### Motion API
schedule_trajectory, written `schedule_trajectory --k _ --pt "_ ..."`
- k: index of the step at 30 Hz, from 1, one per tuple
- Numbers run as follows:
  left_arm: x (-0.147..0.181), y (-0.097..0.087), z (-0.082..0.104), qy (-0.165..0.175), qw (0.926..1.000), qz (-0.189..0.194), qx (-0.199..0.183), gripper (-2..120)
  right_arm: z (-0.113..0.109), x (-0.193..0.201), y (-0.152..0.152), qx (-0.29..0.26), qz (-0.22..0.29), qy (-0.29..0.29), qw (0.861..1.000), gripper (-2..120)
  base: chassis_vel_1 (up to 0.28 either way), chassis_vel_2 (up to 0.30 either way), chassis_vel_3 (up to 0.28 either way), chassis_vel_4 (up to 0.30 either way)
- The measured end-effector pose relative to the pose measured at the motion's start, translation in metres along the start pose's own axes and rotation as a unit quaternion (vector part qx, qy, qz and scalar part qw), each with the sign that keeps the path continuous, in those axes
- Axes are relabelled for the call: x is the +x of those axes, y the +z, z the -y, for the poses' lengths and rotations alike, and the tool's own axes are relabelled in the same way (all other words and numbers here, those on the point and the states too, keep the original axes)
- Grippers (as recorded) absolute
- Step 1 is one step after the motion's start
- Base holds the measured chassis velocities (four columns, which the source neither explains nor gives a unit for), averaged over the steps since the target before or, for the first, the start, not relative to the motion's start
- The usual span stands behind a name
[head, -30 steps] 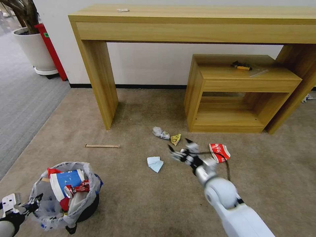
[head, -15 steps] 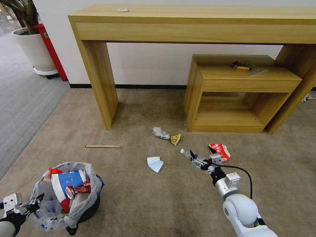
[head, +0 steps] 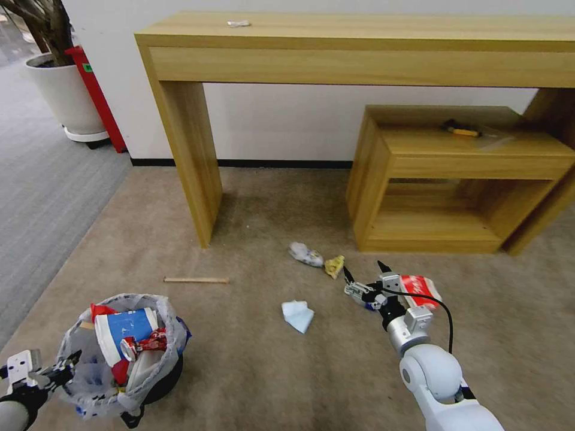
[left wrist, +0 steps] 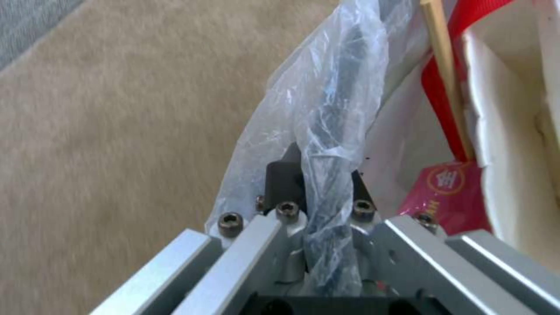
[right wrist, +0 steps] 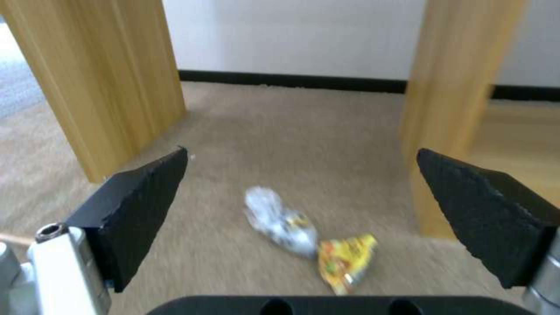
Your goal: Pick up the trash bin and place the garbage on the floor into it.
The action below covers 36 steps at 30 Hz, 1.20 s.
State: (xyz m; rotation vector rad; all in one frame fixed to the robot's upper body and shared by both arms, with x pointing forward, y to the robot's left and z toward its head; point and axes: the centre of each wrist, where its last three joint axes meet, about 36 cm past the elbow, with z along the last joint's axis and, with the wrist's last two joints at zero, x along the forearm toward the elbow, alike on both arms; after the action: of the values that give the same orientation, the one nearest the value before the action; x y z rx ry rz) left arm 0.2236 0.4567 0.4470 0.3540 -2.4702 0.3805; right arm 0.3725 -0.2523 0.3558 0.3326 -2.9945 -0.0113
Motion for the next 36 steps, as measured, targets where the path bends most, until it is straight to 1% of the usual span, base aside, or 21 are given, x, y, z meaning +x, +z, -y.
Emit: schedule_trajectory --k 12,16,23,25,27,28,30,31,32,34,35,36 --pt "-0.002 0.002 -0.005 -0.007 1.0 -0.004 0.005 0 -0.007 -0.003 0.007 -0.003 -0.009 -0.009 1.0 100 0.055 0.359 -0.053 -0.364" --pt "-0.003 0.002 -0.005 -0.007 1.0 -0.003 0.006 0 -0.009 -0.006 0.009 -0.002 -0.012 -0.012 1.0 100 0.06 0.34 -0.048 -0.345" --pt "-0.003 0.002 0.0 -0.003 1.0 -0.001 0.007 0 -0.019 -0.007 0.016 0.001 -0.022 -0.028 0.999 100 0.055 0.346 -0.047 -0.341" --pt "-0.001 0.002 0.001 -0.003 1.0 0.001 0.007 0 -0.025 -0.009 0.019 0.002 -0.031 -0.046 0.998 100 0.073 0.319 -0.061 -0.325" --pt "0.001 0.003 0.004 -0.002 1.0 0.003 0.007 0 -0.029 -0.017 0.022 -0.001 -0.045 -0.093 0.995 100 0.067 0.263 -0.067 -0.193" --pt "0.001 0.003 0.004 -0.002 1.0 0.003 0.007 0 -0.029 -0.017 0.022 -0.001 -0.045 -0.093 0.995 100 0.067 0.218 -0.072 -0.193" --pt "0.003 0.003 0.005 -0.002 0.9999 0.005 0.009 0 -0.031 -0.028 0.025 -0.004 -0.057 -0.14 0.989 100 0.031 0.162 -0.062 -0.122" --pt "0.005 0.003 0.006 -0.002 0.9999 0.006 0.009 0 -0.03 -0.034 0.026 -0.003 -0.065 -0.157 0.985 100 0.038 0.015 -0.029 -0.073" --pt "0.005 0.003 0.006 -0.002 0.9999 0.006 0.009 0 -0.03 -0.034 0.026 -0.003 -0.065 -0.157 0.985 100 0.038 0.015 -0.029 -0.073" --pt "0.008 0.004 0.008 -0.002 0.9999 0.007 0.009 0 -0.023 -0.049 0.029 0.013 -0.086 -0.194 0.977 100 -0.008 -0.026 -0.005 0.014" --pt "0.008 0.004 0.008 -0.002 0.9999 0.007 0.009 0 -0.023 -0.049 0.029 0.013 -0.086 -0.194 0.977 100 -0.015 -0.052 -0.009 0.028" --pt "0.01 0.004 0.009 -0.002 0.9999 0.007 0.008 0 -0.018 -0.056 0.032 0.024 -0.098 -0.213 0.972 100 -0.015 -0.055 0.019 0.061"
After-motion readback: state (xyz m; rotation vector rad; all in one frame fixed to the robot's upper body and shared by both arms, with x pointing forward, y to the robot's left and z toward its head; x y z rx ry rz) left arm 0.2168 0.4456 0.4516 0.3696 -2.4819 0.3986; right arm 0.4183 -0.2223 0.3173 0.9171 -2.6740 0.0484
